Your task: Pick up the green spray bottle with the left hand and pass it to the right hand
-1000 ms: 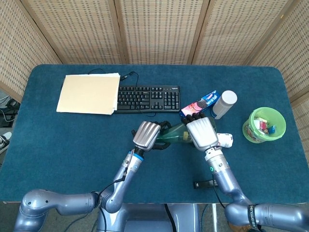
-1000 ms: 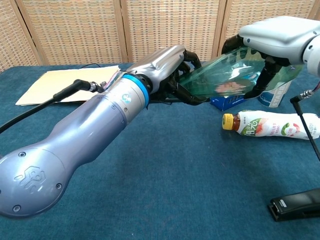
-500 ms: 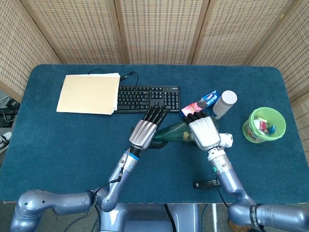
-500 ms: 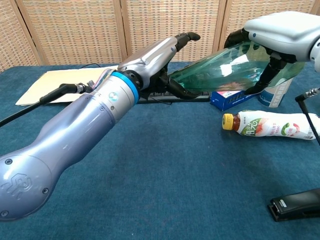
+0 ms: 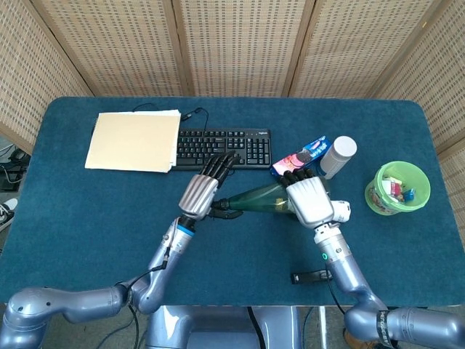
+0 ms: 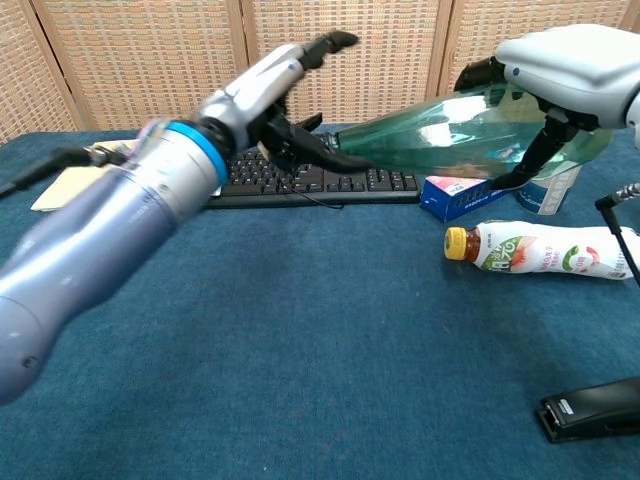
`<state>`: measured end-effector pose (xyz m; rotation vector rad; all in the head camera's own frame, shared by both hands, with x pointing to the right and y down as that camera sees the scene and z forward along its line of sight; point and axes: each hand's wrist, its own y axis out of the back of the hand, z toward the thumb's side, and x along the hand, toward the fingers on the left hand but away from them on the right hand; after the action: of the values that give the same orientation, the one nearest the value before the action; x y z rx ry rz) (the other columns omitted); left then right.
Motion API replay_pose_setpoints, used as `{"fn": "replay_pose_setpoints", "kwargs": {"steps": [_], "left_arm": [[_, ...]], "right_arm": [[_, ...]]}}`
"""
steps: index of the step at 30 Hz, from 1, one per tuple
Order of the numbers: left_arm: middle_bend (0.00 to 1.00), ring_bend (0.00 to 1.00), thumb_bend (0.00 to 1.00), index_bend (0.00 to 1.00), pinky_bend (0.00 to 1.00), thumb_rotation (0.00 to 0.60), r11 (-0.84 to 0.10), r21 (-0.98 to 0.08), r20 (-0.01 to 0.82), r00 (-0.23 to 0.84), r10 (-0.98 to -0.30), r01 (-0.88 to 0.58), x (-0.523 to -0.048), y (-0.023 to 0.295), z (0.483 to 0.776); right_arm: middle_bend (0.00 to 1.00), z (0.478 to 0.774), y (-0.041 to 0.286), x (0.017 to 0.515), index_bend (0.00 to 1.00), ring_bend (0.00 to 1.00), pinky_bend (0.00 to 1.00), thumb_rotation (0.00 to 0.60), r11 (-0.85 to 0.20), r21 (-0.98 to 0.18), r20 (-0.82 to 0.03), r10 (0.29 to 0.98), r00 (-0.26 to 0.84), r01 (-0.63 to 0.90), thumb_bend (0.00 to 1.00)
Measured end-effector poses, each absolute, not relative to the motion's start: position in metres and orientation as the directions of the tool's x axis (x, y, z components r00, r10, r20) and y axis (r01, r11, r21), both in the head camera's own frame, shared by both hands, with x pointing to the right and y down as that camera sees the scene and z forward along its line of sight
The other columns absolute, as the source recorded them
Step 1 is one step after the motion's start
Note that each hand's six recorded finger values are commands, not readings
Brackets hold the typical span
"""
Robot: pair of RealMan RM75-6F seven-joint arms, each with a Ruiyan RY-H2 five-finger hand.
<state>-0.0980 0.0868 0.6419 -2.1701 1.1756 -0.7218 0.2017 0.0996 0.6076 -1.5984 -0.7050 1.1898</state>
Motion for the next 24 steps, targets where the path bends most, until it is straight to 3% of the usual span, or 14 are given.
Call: {"fn": "replay_pose_setpoints", "kwargs": {"steps": [9,14,18,24], "left_arm": [[0.00,0.00,0.00,0.00,0.00,0.600,-0.373,-0.614,0.168,0.346,-0.923,-0.696,-0.200,0.055,0.606],[0.00,0.00,0.00,0.00,0.00,0.600,-0.313,-0.672,0.181,0.261,-0.948,-0.671,-0.272,0.049,0.590],[0.00,0.00,0.00,0.00,0.00,0.600,-0.270,-0.775,0.211,0.167,-0.963,-0.572,-0.332,0.063,0.578],[0.00,0.00,0.00,0.00,0.00,0.600,-0.247,-0.886,0.278,-0.024,-0.960,-0.392,-0.406,0.113,0.560]], "right_arm": [[0.56,0.625,0.105,0.213,0.66,0.61,0.71,0.600,-0.362,-0.920,-0.391,0.858,0.332,-0.147,0.56],[0.56,0.634,0.108,0.214,0.66,0.61,0.71,0.600,-0.379,-0.915,-0.404,0.858,0.317,-0.139,0.56],[0.56,0.635,0.107,0.214,0.66,0.61,0.71,0.600,-0.396,-0.913,-0.406,0.863,0.301,-0.096,0.56],[0.56,0.635,0.104,0.210,0.66,0.61,0.71,0.600,-0.440,-0.898,-0.420,0.860,0.290,0.002,0.56]]}}
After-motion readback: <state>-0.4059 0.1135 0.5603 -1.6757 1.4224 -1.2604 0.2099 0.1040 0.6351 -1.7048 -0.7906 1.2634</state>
